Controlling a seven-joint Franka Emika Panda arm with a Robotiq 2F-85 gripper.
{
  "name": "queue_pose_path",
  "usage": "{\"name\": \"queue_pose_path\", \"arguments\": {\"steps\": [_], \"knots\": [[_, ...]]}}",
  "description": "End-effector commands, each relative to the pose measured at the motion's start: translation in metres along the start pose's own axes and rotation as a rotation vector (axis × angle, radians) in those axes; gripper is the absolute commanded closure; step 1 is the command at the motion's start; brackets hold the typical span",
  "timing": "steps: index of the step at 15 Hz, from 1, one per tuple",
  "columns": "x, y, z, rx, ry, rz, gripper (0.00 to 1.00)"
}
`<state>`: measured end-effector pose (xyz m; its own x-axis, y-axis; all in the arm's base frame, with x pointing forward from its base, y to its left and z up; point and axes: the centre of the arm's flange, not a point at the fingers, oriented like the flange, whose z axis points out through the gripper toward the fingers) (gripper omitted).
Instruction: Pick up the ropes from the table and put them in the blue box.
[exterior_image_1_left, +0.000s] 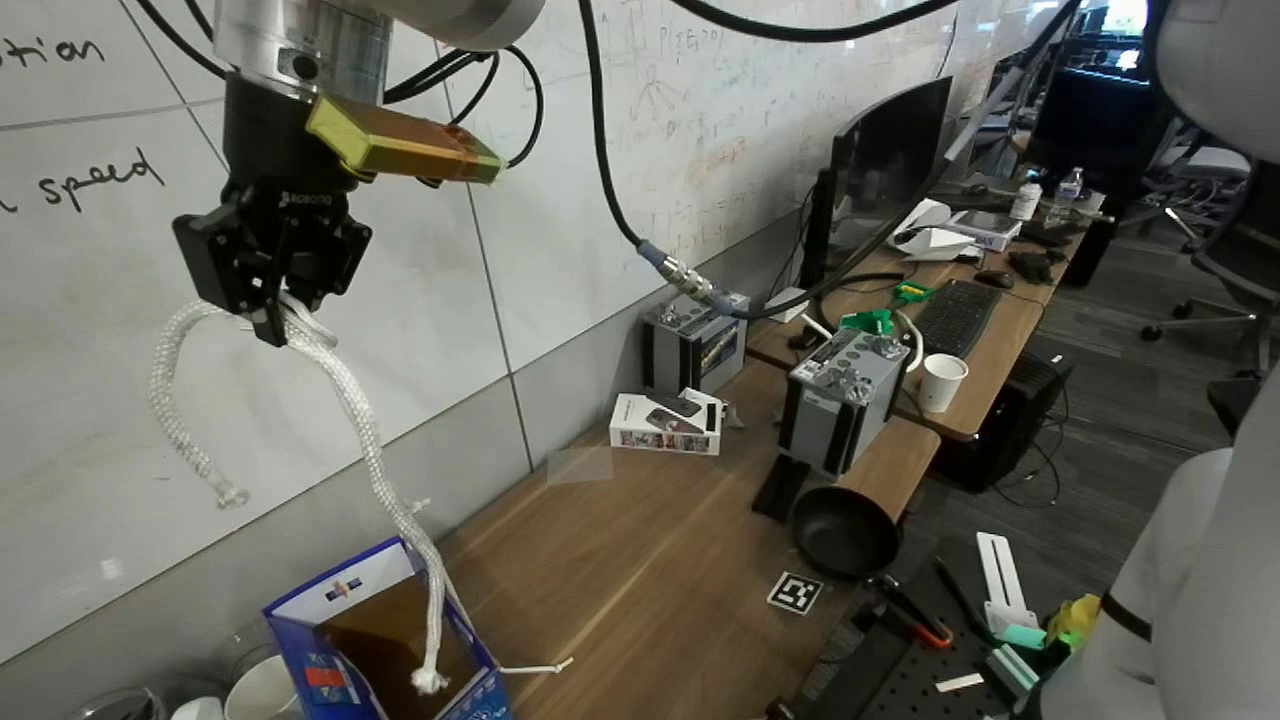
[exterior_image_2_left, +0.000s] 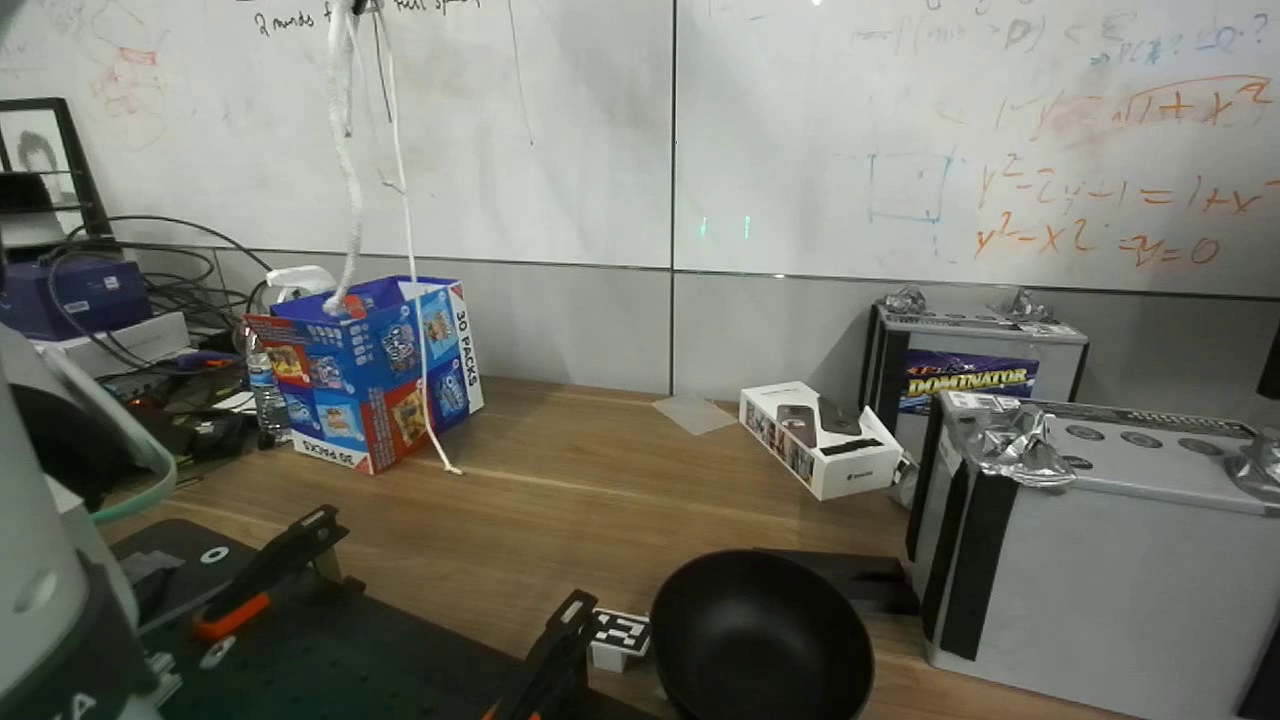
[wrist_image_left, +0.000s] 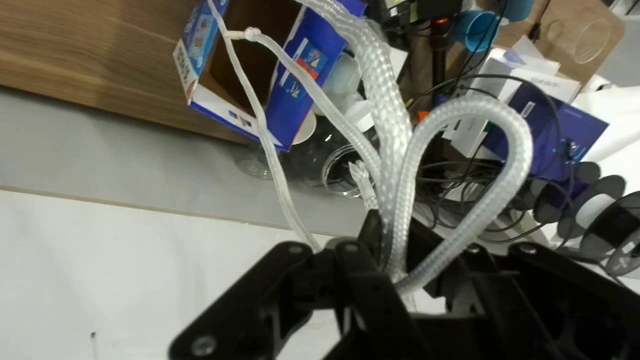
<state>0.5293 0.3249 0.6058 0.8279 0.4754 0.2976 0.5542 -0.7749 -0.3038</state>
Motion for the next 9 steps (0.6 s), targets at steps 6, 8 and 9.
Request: {"name": "queue_pose_path", "arguments": {"steps": [6, 8, 9], "knots": [[0.026, 0.050, 0.044, -0.024, -0.011, 0.061, 0.96], [0.024, 0.049, 0.053, -0.008, -0.040, 0.058, 0.96], [0.021, 0.046, 0.060, -0.004, -0.059, 0.055, 0.96]]}}
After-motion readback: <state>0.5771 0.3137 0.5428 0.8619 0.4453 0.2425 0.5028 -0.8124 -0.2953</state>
